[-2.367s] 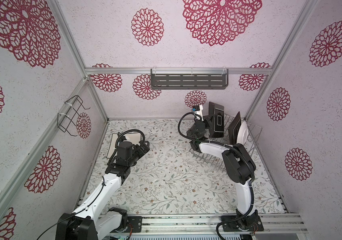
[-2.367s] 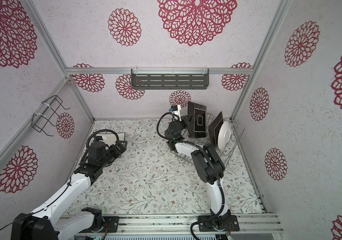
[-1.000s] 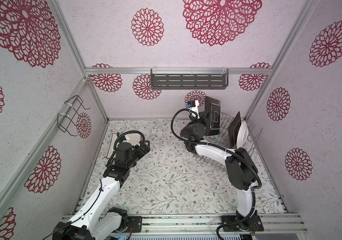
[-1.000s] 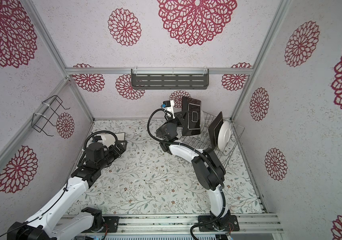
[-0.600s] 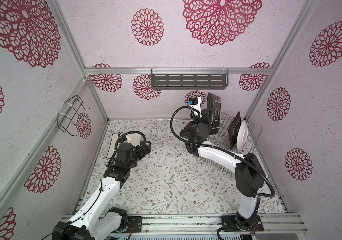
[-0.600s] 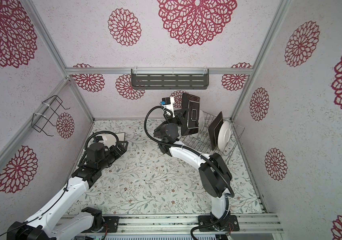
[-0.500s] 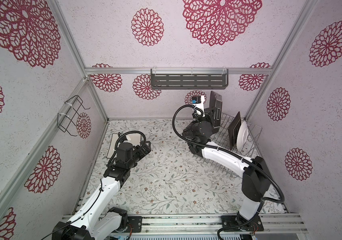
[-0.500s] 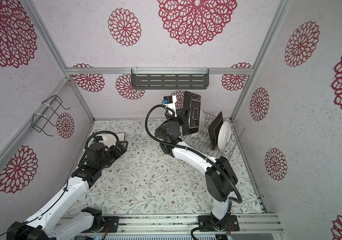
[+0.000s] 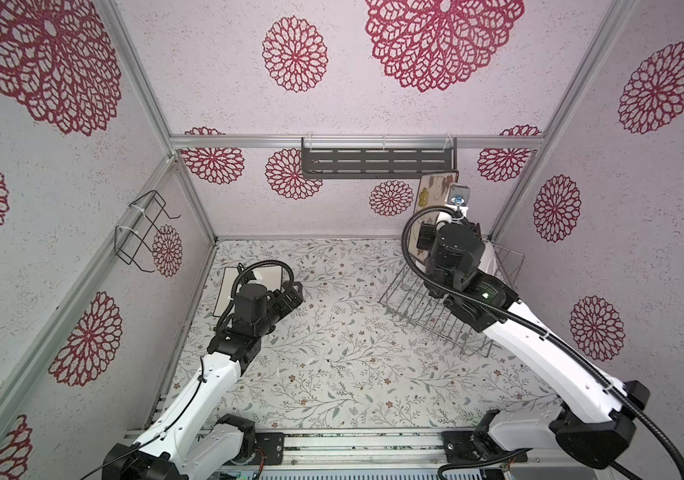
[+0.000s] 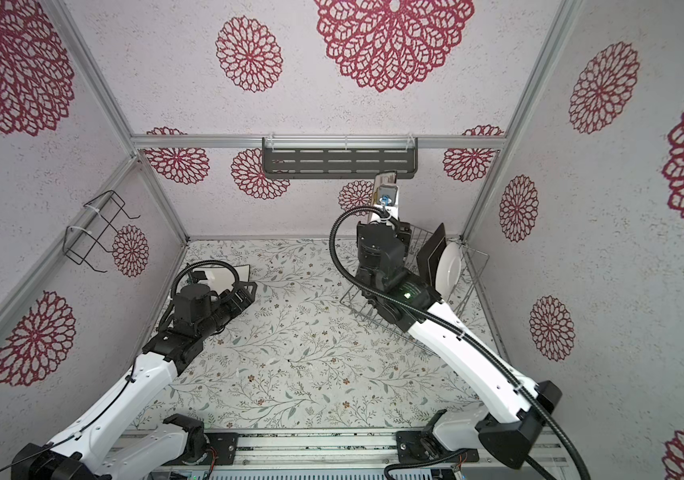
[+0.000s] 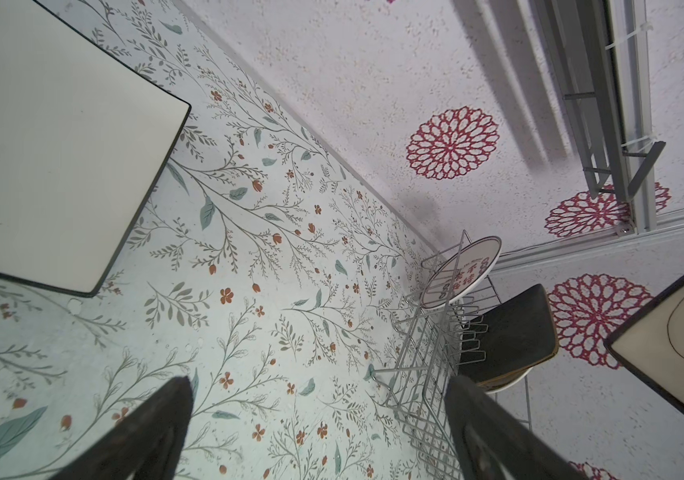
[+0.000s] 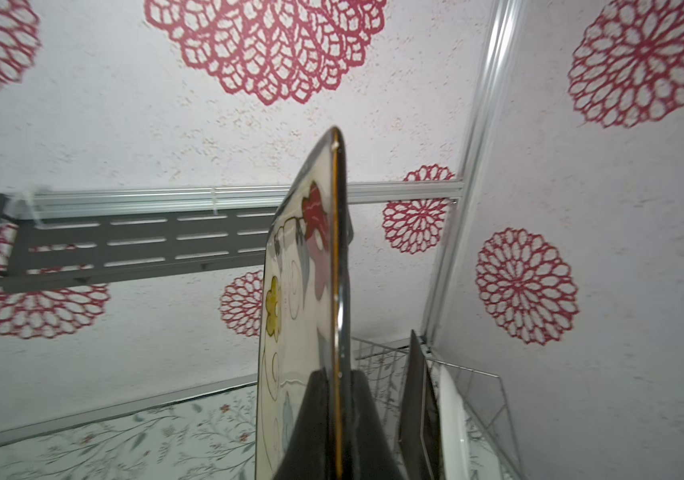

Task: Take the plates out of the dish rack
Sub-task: 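Carry the upright flowered plate toward the left gripper with the right gripper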

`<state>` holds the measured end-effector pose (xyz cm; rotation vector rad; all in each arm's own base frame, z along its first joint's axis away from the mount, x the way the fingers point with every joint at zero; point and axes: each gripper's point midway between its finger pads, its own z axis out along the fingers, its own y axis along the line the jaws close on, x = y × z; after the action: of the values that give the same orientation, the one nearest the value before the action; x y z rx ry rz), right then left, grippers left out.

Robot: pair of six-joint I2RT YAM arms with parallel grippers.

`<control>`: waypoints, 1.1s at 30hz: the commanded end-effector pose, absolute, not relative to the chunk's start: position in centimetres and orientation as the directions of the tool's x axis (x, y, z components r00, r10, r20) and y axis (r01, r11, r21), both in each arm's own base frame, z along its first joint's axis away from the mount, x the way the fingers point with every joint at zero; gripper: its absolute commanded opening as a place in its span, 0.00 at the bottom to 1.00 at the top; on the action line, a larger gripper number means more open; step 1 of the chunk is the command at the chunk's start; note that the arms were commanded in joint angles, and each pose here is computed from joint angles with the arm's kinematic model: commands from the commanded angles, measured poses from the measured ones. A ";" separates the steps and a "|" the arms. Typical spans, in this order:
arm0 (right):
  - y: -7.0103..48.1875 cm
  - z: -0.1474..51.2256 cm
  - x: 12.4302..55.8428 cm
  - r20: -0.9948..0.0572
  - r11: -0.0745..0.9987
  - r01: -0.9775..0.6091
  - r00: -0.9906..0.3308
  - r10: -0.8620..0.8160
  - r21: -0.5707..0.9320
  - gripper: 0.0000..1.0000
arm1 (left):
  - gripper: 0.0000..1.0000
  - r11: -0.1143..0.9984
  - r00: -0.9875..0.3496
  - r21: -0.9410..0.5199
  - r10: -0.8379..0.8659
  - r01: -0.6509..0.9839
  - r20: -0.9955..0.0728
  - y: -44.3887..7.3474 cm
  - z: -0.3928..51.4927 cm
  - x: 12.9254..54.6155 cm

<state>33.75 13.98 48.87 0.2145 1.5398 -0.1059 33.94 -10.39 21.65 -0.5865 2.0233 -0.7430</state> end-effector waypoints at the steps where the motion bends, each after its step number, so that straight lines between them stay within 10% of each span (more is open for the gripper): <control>1: 13.6 53.3 30.6 -0.875 0.886 -0.052 0.139 0.464 0.462 0.00 | 0.99 0.712 -0.485 -0.694 -0.646 -0.107 -0.589 -10.5 23.0 34.2; 33: 19.2 39.9 34.2 -0.265 0.266 -0.331 0.049 0.963 0.905 0.00 | 0.97 0.525 -0.450 -0.851 -0.765 -0.021 -0.461 -12.3 25.2 33.8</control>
<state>35.58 20.77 29.49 0.5840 1.5039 0.7493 33.80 -11.66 23.88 -0.6707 1.8949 -0.9448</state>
